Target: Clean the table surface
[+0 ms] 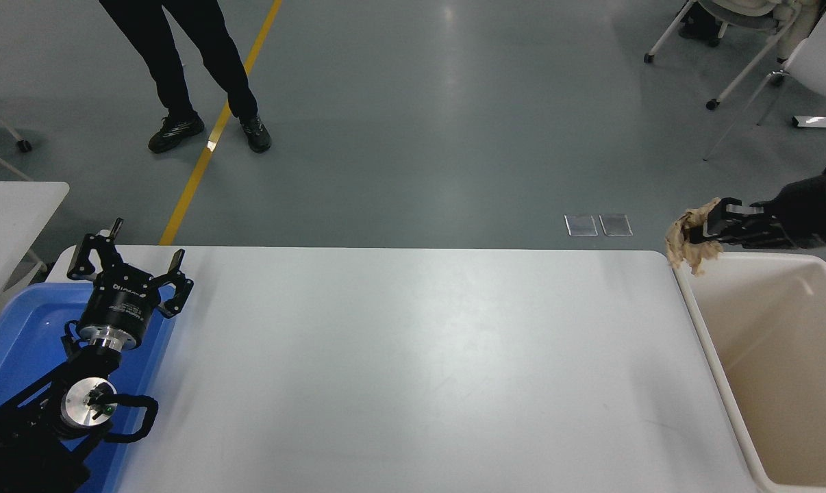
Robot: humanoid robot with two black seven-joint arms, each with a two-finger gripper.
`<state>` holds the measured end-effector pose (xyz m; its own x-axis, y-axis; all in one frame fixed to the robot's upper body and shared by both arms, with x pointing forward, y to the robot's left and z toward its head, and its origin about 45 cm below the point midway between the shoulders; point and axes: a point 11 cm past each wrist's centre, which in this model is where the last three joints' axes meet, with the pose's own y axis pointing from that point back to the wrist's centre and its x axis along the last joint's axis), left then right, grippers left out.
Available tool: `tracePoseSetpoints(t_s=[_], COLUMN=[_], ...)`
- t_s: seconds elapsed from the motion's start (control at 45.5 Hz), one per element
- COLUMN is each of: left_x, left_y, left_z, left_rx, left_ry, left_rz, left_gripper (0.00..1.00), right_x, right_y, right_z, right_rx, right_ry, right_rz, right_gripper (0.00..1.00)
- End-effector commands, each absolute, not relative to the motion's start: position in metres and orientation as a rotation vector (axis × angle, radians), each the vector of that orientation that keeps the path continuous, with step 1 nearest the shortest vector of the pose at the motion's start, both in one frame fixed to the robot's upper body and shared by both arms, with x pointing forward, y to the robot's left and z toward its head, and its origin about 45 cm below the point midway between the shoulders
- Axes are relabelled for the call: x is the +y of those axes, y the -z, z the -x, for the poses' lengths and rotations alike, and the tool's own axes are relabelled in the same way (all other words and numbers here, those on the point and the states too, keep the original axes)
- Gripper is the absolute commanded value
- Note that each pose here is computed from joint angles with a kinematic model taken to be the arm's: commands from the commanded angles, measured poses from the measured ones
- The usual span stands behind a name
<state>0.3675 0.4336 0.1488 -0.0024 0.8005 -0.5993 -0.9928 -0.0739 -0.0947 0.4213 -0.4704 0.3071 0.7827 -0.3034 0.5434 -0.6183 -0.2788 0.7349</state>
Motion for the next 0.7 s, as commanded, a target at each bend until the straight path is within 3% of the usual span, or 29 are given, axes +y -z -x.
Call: tracePoseSetpoints(t_s=[0.0,0.396,0.681], left_x=[0.434,0.433,0.434], left_y=[-0.1493,-0.149,-0.1493], left_z=[-0.3679,-0.3678,-0.3679], left_rx=[0.414,0.414,0.414], left_ry=[-1.55,-1.549,-1.55], left_rz=[0.597,0.595,0.597], left_gripper=[0.99,0.99,0.99], right_x=[-0.533,-0.599,-0.614], right_y=[-0.304,-0.291,-0.257], right_z=[-0.404,-0.371,-0.358], right_rx=[-0.926,-1.17,-1.189], right_ry=[-0.258,-0.149,-0.185], right_rz=[-1.799,-1.662,-1.538], right_gripper=[0.0,0.0,0.0])
